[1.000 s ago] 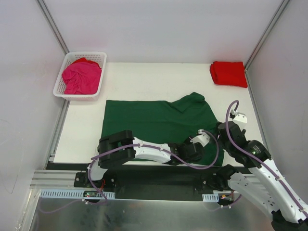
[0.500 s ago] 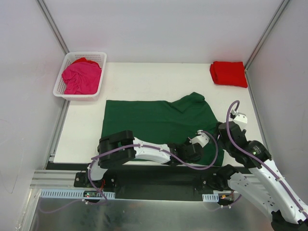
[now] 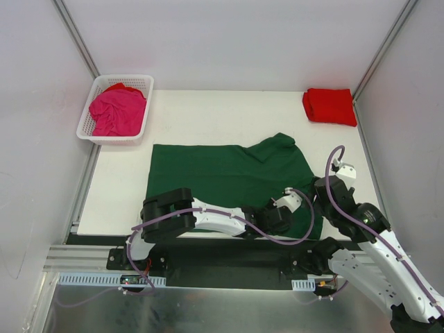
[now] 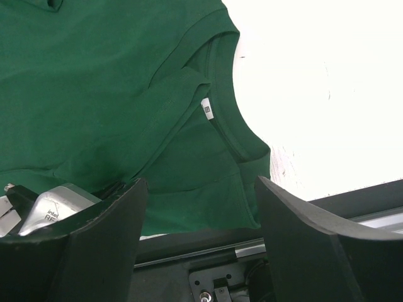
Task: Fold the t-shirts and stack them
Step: Fold the flattened tshirt in 1/3 of the way
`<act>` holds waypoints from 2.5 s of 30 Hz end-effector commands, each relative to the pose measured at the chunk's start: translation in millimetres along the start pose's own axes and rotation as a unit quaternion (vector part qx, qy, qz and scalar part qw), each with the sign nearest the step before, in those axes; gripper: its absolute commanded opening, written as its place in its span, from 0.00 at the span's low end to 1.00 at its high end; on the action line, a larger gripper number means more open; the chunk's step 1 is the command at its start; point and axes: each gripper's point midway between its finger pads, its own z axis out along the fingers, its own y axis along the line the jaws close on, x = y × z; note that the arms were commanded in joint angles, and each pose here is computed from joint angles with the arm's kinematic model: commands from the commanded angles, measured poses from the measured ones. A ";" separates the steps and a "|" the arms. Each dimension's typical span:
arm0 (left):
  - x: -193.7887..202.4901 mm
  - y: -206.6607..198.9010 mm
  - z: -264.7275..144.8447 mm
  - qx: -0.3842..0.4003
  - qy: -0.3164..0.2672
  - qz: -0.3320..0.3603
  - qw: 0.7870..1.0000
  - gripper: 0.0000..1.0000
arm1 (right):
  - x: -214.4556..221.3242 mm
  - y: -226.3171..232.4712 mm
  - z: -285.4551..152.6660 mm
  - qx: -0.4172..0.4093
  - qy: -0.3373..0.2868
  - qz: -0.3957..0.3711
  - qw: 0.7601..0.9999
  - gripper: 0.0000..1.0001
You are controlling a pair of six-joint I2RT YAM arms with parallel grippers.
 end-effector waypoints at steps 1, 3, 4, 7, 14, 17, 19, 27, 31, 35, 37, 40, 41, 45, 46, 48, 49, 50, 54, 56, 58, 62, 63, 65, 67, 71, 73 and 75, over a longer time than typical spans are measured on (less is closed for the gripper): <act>-36.5 3.8 -15.8 0.006 -0.037 -0.010 0.999 0.00 | 1.5 -0.9 0.5 -0.001 0.000 -0.001 1.000 0.73; -42.5 5.1 -18.2 0.006 -0.043 -0.013 0.999 0.00 | 1.7 -1.5 0.9 0.001 0.000 -0.001 1.000 0.73; -45.5 5.4 -20.3 0.007 -0.046 -0.013 0.999 0.00 | 1.6 -1.5 0.7 0.000 -0.001 0.000 1.000 0.73; -54.0 8.1 -24.3 0.007 -0.055 -0.016 0.998 0.00 | 1.9 -1.2 1.0 0.000 0.000 0.000 1.000 0.73; -68.7 20.4 -29.3 -0.003 -0.069 -0.015 0.997 0.00 | 2.5 -0.6 2.0 -0.001 0.001 0.000 1.000 0.73; -70.0 28.4 -26.4 -0.010 -0.068 -0.016 0.998 0.00 | 2.6 0.2 1.6 -0.003 0.002 -0.001 1.000 0.73; -69.7 34.4 -22.4 -0.015 -0.066 -0.017 0.998 0.00 | 2.5 0.1 1.5 -0.003 0.002 -0.001 1.000 0.73; -70.8 50.4 -10.0 -0.023 -0.060 -0.013 0.998 0.00 | 2.3 -0.5 1.0 -0.003 0.001 -0.001 1.000 0.73; -74.7 61.9 -4.2 -0.031 -0.061 -0.011 0.998 0.00 | 2.4 -0.2 1.7 -0.002 0.002 -0.002 1.000 0.73; -75.7 66.4 1.2 -0.029 -0.058 -0.008 0.998 0.00 | 3.0 1.1 2.6 -0.003 0.004 -0.004 1.000 0.73; -77.4 68.2 3.1 -0.030 -0.059 -0.003 0.998 0.00 | 4.3 0.9 3.7 -0.002 0.006 -0.004 1.000 0.73; -78.3 69.9 6.9 -0.029 -0.058 0.002 0.998 0.00 | 4.8 1.1 4.5 -0.001 0.006 -0.005 1.000 0.73; -76.8 70.9 9.0 -0.030 -0.056 0.003 0.998 0.00 | 5.1 0.9 4.6 -0.001 0.006 -0.005 1.000 0.73; -76.1 77.6 13.8 -0.032 -0.053 0.004 0.998 0.00 | 5.5 1.0 5.3 -0.001 0.007 -0.006 1.000 0.73; -75.6 79.1 14.7 -0.033 -0.051 0.007 0.998 0.00 | 5.3 1.0 5.4 0.000 0.007 -0.004 1.000 0.73; -73.5 81.6 16.4 -0.035 -0.049 0.009 0.998 0.00 | 5.4 1.0 5.6 0.000 0.008 -0.005 1.000 0.73; -72.3 84.5 17.8 -0.037 -0.047 0.008 0.998 0.00 | 5.6 1.3 5.7 0.000 0.008 -0.006 1.000 0.73; -71.7 86.2 18.3 -0.038 -0.046 0.008 0.998 0.00 | 5.4 0.8 5.8 0.001 0.008 -0.005 1.000 0.73; -66.5 93.9 19.7 -0.045 -0.040 0.006 0.998 0.00 | 5.2 1.5 6.1 0.000 0.009 -0.004 1.000 0.73; -65.4 96.8 19.7 -0.048 -0.040 0.005 0.998 0.00 | 5.4 1.5 6.2 0.000 0.009 -0.005 1.000 0.73; -62.1 99.5 20.1 -0.051 -0.037 0.007 0.998 0.00 | 5.4 1.4 6.3 0.000 0.010 -0.005 1.000 0.73; -57.1 104.1 21.7 -0.057 -0.031 0.008 0.998 0.00 | 4.7 2.3 6.2 -0.001 0.009 -0.004 1.000 0.73; -55.0 104.6 22.2 -0.058 -0.029 0.009 0.998 0.00 | 5.0 2.3 5.9 -0.002 0.009 -0.005 1.000 0.73; -53.5 106.1 22.1 -0.061 -0.028 0.009 0.998 0.00 | 4.8 2.6 6.2 -0.002 0.009 -0.005 1.000 0.73; -50.8 107.2 21.6 -0.062 -0.026 0.009 0.998 0.00 | 4.9 2.5 6.2 -0.002 0.009 -0.004 1.000 0.73; -46.9 110.9 20.1 -0.069 -0.023 0.010 0.997 0.00 | 4.9 2.3 6.4 -0.001 0.010 -0.004 1.000 0.73; -44.1 113.2 17.9 -0.073 -0.022 0.010 0.997 0.00 | 4.7 3.1 6.6 -0.002 0.010 -0.003 1.000 0.73; -40.2 114.9 16.6 -0.076 -0.018 0.010 0.997 0.00 | 4.0 4.1 6.7 -0.004 0.008 -0.003 1.000 0.73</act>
